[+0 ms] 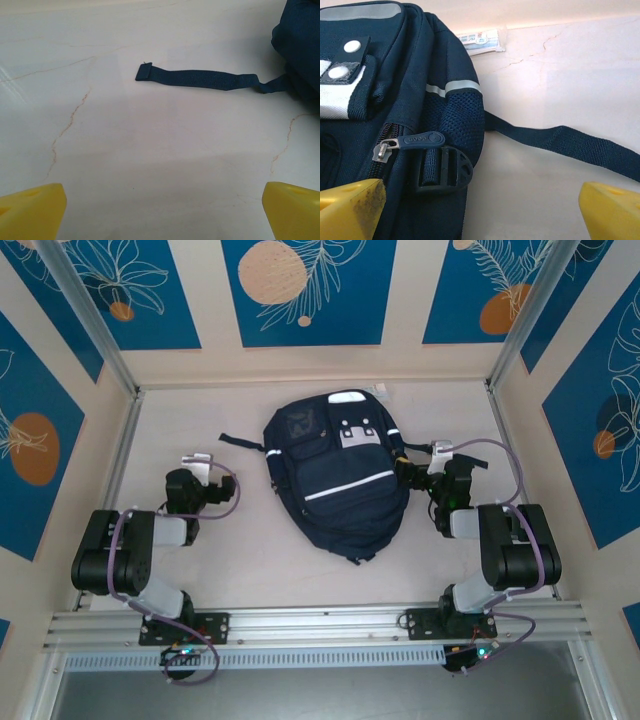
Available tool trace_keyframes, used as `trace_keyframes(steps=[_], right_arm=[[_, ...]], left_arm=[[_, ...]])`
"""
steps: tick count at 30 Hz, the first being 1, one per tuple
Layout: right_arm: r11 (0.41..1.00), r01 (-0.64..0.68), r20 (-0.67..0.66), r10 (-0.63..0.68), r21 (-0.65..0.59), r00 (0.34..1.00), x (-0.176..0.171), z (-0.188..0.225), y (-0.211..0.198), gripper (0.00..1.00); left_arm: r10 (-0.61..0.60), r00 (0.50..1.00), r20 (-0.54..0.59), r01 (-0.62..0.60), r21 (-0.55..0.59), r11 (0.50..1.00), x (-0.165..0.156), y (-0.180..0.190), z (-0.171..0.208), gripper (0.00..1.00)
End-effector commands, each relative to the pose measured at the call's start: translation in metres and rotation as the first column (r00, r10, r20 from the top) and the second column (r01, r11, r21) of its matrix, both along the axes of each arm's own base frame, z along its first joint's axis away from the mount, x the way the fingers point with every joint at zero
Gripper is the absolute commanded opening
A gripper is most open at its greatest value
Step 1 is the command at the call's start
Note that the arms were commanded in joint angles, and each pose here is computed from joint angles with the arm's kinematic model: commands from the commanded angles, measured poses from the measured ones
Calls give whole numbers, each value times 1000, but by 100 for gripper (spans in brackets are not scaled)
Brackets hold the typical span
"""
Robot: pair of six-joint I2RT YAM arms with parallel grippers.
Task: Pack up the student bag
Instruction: Reset both arms
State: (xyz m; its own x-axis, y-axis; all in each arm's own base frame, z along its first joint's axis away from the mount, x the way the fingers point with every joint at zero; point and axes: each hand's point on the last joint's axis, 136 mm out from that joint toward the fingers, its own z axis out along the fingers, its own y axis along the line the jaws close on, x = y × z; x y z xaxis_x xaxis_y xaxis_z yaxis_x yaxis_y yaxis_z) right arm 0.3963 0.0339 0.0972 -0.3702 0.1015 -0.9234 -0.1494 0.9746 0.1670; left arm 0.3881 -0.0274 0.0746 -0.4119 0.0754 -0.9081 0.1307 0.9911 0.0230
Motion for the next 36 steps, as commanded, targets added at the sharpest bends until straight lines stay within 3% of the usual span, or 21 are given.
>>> trace_keyframes(steps=[1, 6, 10, 14, 36], right_arm=[[999, 14, -4, -14, -38, 1000, -1, -3, -4, 99], [999, 13, -4, -14, -39, 1000, -1, -3, -4, 99], [999, 14, -4, -14, -39, 1000, -1, -3, -4, 99], [999, 13, -6, -13, -38, 1000, -1, -3, -4, 99], [999, 14, -3, -14, -39, 1000, -1, -3, -4, 99]], left_arm=[[-6, 999, 48, 5, 12, 1000, 7, -2, 14, 100], [-6, 999, 40, 6, 13, 1000, 8, -2, 12, 100], [-84, 995, 50, 83, 19, 996, 5, -16, 14, 100], [25, 999, 37, -25, 8, 1000, 9, 3, 12, 100], [24, 999, 45, -25, 29, 999, 8, 1, 13, 100]])
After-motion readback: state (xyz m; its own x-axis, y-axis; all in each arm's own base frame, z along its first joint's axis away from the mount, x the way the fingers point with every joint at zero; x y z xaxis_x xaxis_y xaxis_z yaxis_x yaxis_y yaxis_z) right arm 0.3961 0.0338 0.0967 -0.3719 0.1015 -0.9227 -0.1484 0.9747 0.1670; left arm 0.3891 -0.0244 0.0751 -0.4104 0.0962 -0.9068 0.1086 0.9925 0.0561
